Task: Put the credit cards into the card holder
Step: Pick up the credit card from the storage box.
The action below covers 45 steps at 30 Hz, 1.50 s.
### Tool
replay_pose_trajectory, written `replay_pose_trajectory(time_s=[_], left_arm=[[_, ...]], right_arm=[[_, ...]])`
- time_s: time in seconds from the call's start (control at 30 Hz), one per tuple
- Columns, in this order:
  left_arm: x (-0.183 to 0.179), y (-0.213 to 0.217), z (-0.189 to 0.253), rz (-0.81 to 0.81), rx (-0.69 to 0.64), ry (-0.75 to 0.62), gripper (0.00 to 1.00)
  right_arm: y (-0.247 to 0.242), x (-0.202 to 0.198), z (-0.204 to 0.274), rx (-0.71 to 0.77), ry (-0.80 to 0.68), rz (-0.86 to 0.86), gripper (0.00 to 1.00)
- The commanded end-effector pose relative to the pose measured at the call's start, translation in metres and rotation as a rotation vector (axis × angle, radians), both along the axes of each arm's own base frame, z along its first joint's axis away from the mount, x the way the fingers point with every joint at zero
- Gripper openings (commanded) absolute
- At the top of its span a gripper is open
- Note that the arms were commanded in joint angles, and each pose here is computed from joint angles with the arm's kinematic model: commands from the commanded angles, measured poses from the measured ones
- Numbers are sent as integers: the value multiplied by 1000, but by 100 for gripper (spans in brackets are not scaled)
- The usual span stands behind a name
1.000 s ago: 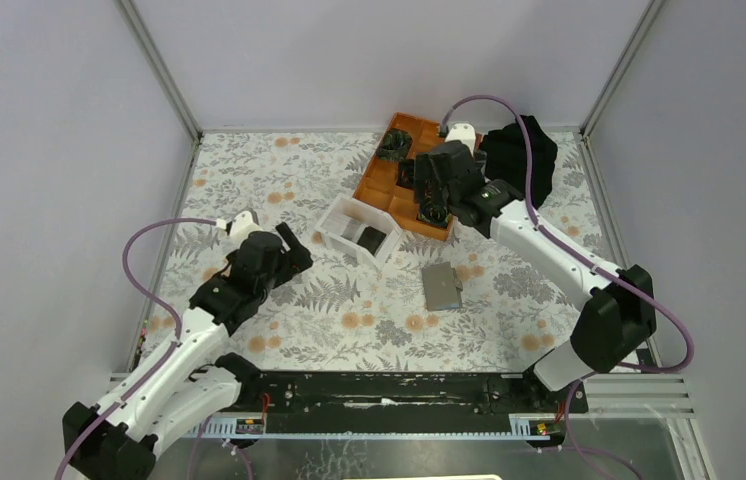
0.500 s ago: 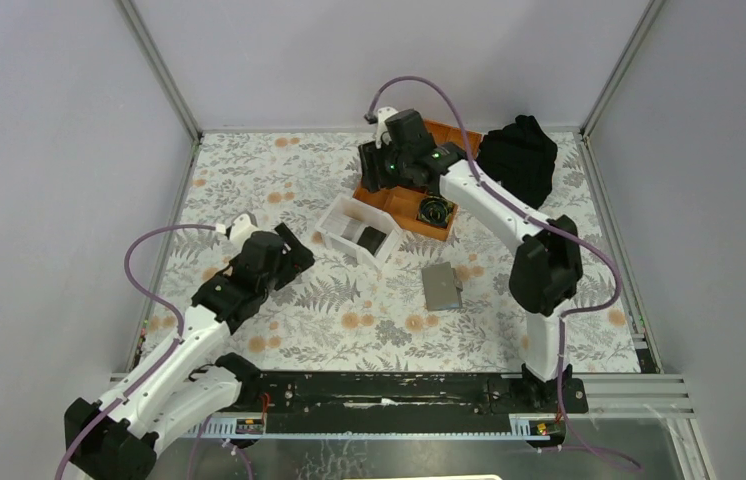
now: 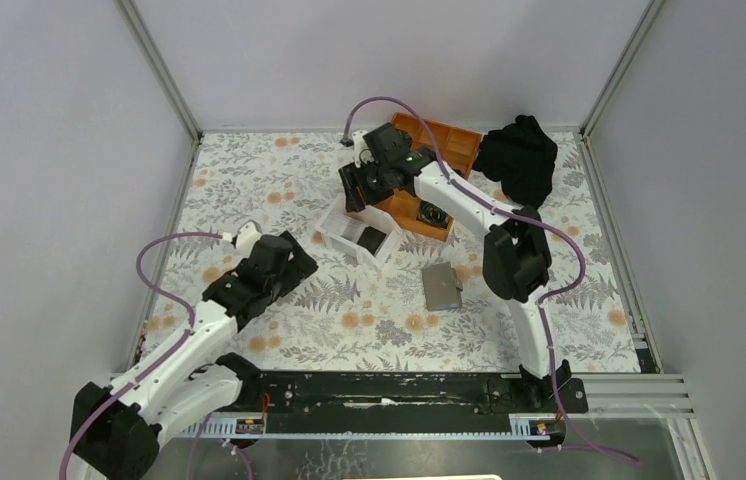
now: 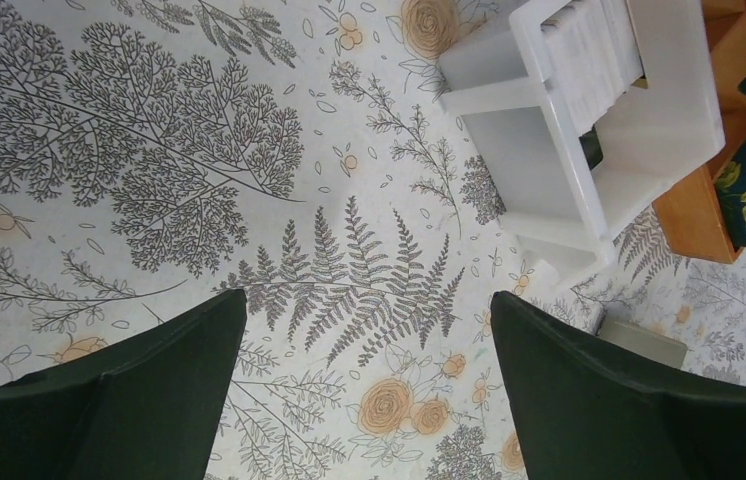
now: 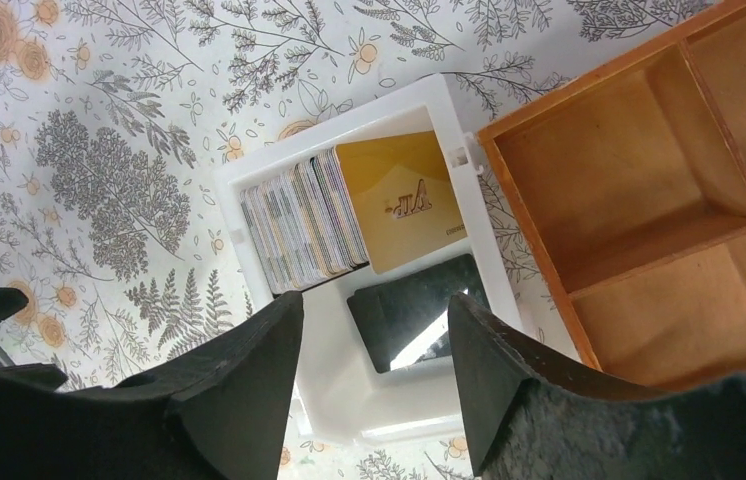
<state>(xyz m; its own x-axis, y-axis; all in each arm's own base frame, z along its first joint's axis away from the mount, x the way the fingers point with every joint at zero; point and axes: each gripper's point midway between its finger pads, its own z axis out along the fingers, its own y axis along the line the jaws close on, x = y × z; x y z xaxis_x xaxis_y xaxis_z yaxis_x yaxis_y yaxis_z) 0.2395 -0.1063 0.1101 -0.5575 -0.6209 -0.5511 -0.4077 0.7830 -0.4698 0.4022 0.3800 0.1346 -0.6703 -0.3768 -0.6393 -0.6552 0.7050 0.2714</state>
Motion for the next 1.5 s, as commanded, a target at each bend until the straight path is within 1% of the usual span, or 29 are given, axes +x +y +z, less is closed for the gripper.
replay_pose_trajectory(time_s=[0.0,0.33,0.53,0.97,1.1,1.2,1.47], left_arm=[[15,-12,1,14,-61,-26,99],[28,-7,-22,57,-106,34,98],[35,-7,-32,66,-107,61,97],[53,-7,-58,102,-85,125,97],[62,-7,-65,130,-96,139,97],[71,-6,-69,150,-99,149,97],[110,-7,-65,172,-92,151,98]], right_arm=[[15,3,10,37,-22,62,63],[32,13,-13,63,10,89,64],[38,17,-20,74,16,98,64],[43,11,-44,76,73,123,63],[44,9,-46,79,83,131,59],[43,6,-50,75,95,136,55],[36,0,-58,48,117,132,49]])
